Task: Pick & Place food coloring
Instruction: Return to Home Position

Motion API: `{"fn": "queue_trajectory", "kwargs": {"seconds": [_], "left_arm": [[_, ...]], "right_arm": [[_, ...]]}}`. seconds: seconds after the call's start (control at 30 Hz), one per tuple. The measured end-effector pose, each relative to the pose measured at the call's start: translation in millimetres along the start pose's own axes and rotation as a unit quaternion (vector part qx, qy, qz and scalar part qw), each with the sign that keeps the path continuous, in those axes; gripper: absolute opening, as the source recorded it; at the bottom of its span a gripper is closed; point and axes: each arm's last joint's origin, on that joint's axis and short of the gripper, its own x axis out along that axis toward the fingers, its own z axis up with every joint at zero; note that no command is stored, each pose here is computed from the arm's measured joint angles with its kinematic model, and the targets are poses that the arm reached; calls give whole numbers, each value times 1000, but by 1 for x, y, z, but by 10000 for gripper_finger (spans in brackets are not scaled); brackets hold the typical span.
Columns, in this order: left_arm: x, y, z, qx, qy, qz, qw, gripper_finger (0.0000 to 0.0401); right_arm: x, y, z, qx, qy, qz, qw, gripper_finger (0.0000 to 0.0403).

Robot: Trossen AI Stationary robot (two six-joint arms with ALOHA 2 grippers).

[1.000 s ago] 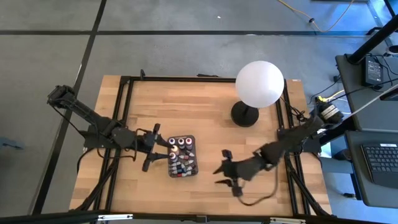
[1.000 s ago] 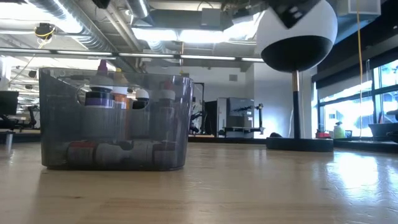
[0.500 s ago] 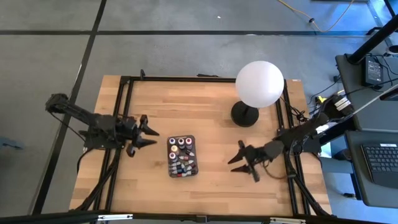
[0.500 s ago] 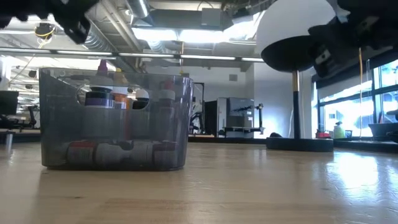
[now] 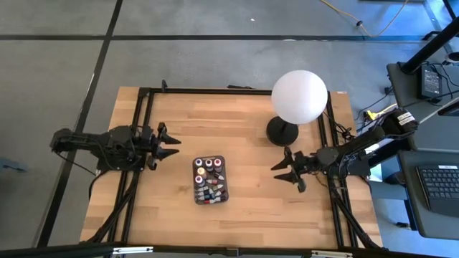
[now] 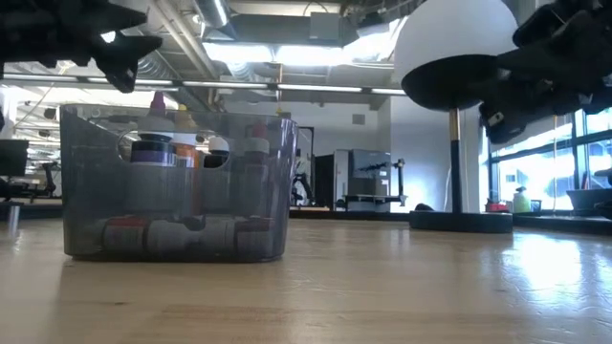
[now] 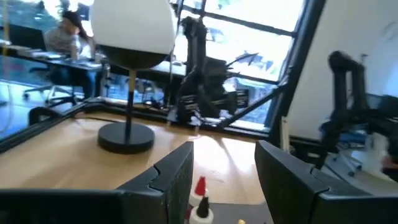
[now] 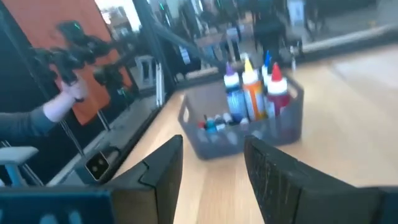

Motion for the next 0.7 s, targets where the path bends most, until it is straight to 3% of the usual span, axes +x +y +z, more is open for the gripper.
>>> {"fn": "queue_trajectory", "kwargs": {"seconds": [0.2, 0.53, 0.7], "left_arm": [[-9, 8, 0, -3, -4, 23, 1000, 171], [-15, 14, -6, -4, 13, 47, 999, 168], [-10, 21, -27, -1, 6, 39, 999, 170]], "right_arm": [[-13, -2, 3, -35, -47, 25, 998, 173], [-19, -16, 11, -36, -42, -6, 998, 173], [-27, -17, 17, -34, -51, -16, 998, 173]]}}
